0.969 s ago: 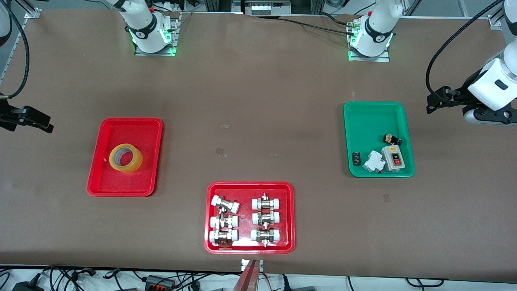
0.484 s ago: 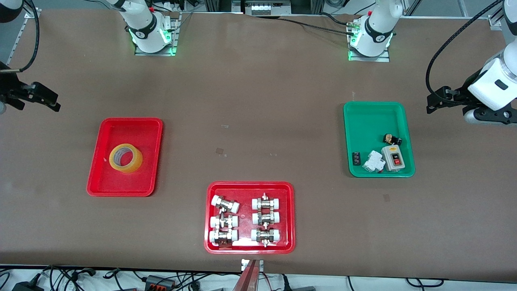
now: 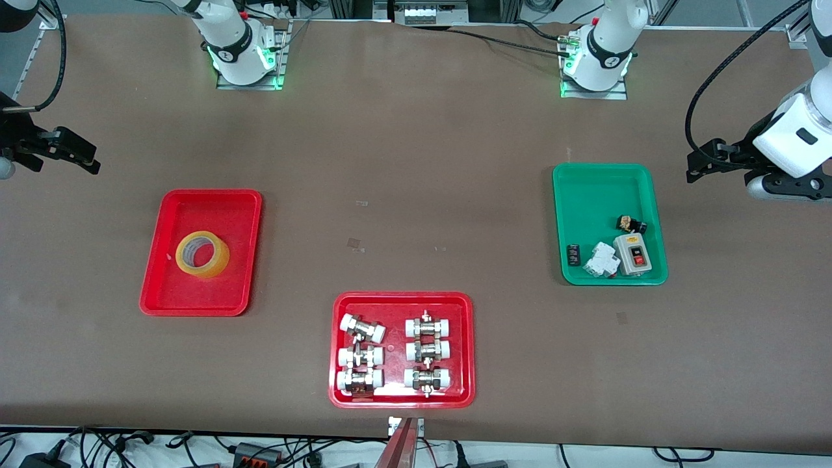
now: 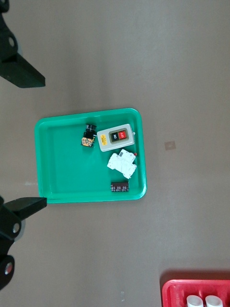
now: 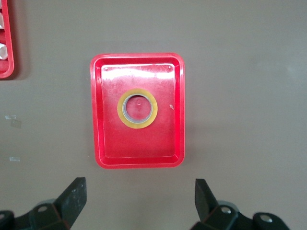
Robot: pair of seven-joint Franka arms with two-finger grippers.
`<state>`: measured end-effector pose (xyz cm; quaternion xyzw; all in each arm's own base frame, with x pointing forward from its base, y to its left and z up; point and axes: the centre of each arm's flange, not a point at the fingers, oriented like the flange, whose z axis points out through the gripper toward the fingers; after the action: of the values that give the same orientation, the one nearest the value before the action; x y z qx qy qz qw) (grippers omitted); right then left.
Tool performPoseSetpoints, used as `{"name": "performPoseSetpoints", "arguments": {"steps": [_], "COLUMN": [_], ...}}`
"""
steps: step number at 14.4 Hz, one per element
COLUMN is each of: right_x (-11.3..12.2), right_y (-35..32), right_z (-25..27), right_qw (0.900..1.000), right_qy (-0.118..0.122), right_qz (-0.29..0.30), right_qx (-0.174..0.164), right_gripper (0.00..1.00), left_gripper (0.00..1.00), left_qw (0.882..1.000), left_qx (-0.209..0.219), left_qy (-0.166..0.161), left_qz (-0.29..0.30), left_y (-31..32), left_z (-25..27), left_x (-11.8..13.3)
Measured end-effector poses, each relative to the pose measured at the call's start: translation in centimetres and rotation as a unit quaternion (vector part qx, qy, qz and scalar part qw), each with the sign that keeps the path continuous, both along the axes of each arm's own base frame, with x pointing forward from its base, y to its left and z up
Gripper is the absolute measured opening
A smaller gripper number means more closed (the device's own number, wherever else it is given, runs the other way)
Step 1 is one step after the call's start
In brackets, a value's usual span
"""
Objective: Left arm passes tape to right arm into tray
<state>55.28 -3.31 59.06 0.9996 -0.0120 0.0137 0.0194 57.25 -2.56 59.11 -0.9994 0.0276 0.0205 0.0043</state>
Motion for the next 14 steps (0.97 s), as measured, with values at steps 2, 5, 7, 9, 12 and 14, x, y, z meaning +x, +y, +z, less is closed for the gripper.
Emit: {"name": "performPoseSetpoints", "arguments": {"steps": [2,5,7,9,12,14], "right_x": [-0.1,-0.07,-0.02,0.01,0.0,0.0], "right_y": [0.0,0.07,0.09,0.16,0.18,0.2], "right_z": [0.0,0.06,0.1,0.1,0.08,0.08], "right_qw": [1.0,1.0,1.0,1.0,1.0,1.0], "right_qy": [0.003,0.002,-0.001,-0.001,-0.001,-0.001], "right_qz": [0.0,0.0,0.0,0.001,0.001,0.001], "right_qx": [0.0,0.001,0.001,0.002,0.002,0.003], "right_gripper": [1.0,1.0,1.0,1.0,1.0,1.0], "left_gripper": [1.0,1.0,1.0,1.0,1.0,1.0], "left_qw": [1.0,1.0,1.0,1.0,1.0,1.0], "left_qx": [0.0,0.0,0.0,0.0,0.0,0.0], "left_qy": [0.0,0.0,0.0,0.0,0.0,0.0], "left_qz": [0.0,0.0,0.0,0.0,0.0,0.0], "left_y": [0.0,0.0,0.0,0.0,0.0,0.0], "left_z": [0.0,0.0,0.0,0.0,0.0,0.0], "left_x": [0.0,0.0,0.0,0.0,0.0,0.0]}}
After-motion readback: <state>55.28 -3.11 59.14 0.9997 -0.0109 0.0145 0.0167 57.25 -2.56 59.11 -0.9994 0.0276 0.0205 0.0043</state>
